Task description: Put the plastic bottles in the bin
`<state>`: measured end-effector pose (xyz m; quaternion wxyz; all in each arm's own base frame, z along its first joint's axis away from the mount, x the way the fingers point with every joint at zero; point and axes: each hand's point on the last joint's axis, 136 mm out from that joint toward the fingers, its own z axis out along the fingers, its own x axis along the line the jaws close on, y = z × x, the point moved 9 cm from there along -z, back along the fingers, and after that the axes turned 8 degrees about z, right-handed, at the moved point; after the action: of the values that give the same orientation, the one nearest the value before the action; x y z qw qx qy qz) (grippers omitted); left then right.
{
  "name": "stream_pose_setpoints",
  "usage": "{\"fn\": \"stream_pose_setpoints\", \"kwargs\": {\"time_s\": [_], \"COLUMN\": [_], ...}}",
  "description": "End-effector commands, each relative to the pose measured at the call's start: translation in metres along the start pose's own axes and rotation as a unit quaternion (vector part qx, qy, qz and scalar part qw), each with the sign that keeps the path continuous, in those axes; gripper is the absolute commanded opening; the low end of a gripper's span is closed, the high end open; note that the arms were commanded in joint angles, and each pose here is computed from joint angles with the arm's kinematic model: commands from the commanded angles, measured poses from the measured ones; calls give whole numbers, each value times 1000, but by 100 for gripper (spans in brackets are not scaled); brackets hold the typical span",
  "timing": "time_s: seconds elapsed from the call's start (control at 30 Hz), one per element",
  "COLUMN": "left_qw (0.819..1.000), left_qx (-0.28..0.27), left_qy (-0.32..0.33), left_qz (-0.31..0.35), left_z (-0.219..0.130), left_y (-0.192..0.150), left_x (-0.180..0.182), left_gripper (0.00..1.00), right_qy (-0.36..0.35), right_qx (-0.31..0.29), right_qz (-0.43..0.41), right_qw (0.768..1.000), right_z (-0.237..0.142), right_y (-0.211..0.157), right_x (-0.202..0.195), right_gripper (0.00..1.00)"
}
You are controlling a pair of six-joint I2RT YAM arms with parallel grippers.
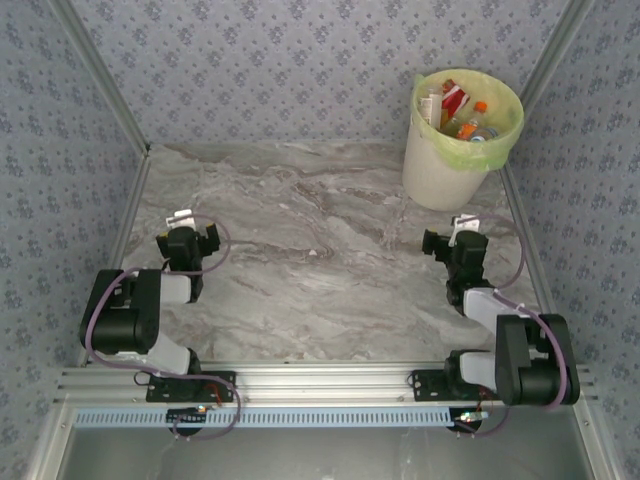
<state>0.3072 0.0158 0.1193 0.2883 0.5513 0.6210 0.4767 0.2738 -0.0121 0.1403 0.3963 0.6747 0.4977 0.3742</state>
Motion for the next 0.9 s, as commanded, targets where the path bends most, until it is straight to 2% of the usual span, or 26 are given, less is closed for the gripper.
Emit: {"fn": "stream_pose_setpoints", "kwargs": {"time_s": [0.0, 0.27, 0.37, 0.4, 0.43, 0.47, 0.5, 0.53, 0.87], "left_qw": [1000, 1000, 1000, 1000, 1000, 1000, 1000, 1000, 1000], "left_qx": [-20, -20, -19, -20, -20, -20, -20, -20, -18], "left_qy": [11, 11, 10, 10, 11, 10, 10, 10, 7], "left_qz": [-3, -3, -2, -2, -2, -2, -2, -2, -1], "left_z": [-2, -2, -2, -2, -2, -2, -2, -2, -1], "left_y": [5, 6, 5, 6, 5, 6, 5, 6, 6], "left_x": [2, 2, 2, 2, 2, 2, 2, 2, 1], "left_gripper": [100, 100, 100, 100, 99, 99, 100, 99, 99], "right_qy": [-7, 71, 97, 94, 78, 54, 58, 62, 47], "right_qx": [-74, -90, -68, -46, -50, -7, 18, -2, 2], "right_qz": [-14, -48, -67, -74, -73, -54, -25, -17, -30], "right_qw": [997, 992, 991, 992, 993, 997, 998, 998, 998], "right_z": [0, -4, 5, 16, 26, 36, 41, 40, 40], "right_y": [11, -10, -17, -23, -17, -12, -7, -7, -7], "right_x": [-2, 7, 13, 15, 17, 14, 4, 0, 5], "right_gripper": [100, 100, 100, 100, 100, 100, 100, 100, 100]}}
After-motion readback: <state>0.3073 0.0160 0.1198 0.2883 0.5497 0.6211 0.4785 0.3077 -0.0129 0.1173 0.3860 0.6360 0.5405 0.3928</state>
